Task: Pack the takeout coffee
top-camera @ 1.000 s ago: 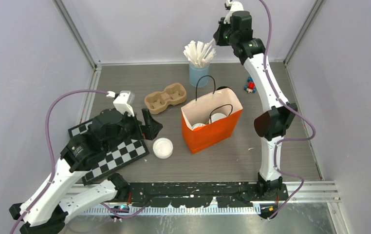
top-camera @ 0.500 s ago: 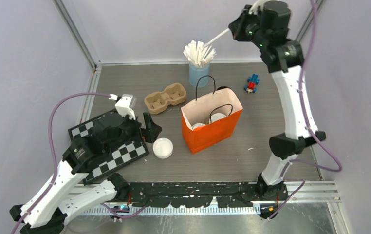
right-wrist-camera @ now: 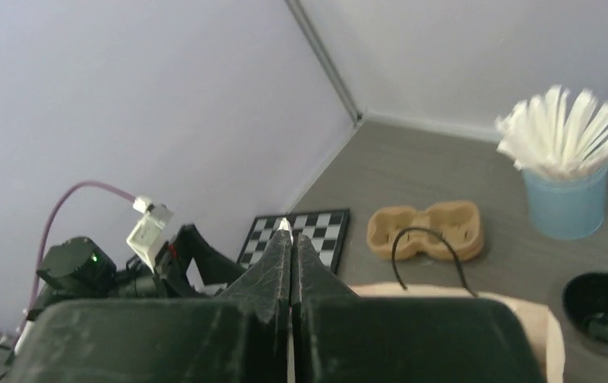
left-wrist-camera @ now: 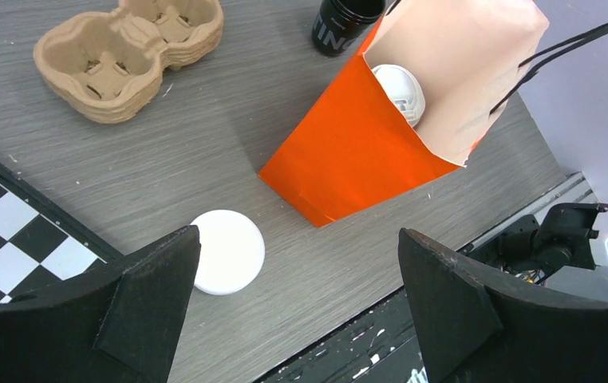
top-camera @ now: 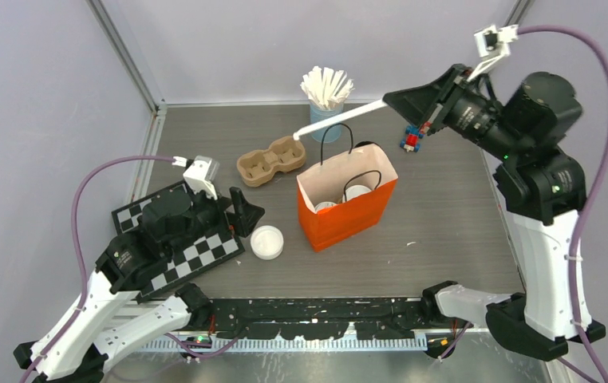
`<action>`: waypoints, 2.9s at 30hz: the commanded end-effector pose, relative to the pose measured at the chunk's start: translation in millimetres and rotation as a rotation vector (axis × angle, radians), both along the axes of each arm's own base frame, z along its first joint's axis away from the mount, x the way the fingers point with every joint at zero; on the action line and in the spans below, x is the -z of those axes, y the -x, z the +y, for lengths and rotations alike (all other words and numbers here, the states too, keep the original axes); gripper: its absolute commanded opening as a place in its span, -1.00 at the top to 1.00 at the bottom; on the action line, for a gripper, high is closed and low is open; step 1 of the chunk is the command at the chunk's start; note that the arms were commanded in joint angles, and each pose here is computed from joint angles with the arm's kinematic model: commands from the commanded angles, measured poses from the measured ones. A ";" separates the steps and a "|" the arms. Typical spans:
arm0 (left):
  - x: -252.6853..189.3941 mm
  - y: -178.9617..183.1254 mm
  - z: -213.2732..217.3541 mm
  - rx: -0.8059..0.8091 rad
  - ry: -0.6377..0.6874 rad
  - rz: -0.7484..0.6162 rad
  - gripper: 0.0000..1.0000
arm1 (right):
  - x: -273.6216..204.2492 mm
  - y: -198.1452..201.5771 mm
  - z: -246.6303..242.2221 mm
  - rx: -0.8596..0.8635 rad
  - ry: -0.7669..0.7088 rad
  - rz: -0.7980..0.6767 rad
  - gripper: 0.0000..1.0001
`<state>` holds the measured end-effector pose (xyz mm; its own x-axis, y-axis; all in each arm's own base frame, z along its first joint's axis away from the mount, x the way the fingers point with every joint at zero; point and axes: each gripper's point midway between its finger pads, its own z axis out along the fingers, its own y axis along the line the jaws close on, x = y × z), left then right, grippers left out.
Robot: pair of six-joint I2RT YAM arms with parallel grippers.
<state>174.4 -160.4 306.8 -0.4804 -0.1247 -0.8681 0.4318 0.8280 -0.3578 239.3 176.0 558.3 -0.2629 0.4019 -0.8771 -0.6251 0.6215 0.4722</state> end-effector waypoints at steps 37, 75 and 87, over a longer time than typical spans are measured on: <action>-18.2 -11.4 5.2 -0.034 -0.003 -0.091 -0.89 | 159.2 -93.3 -18.4 0.231 0.330 0.356 0.22; 6.9 23.1 41.5 -0.133 -0.003 0.094 -0.76 | 242.9 -317.5 56.8 0.048 0.660 -0.004 0.28; 24.4 21.1 37.9 -0.152 0.026 0.120 -0.77 | 262.3 -327.6 62.3 0.016 0.675 0.025 0.30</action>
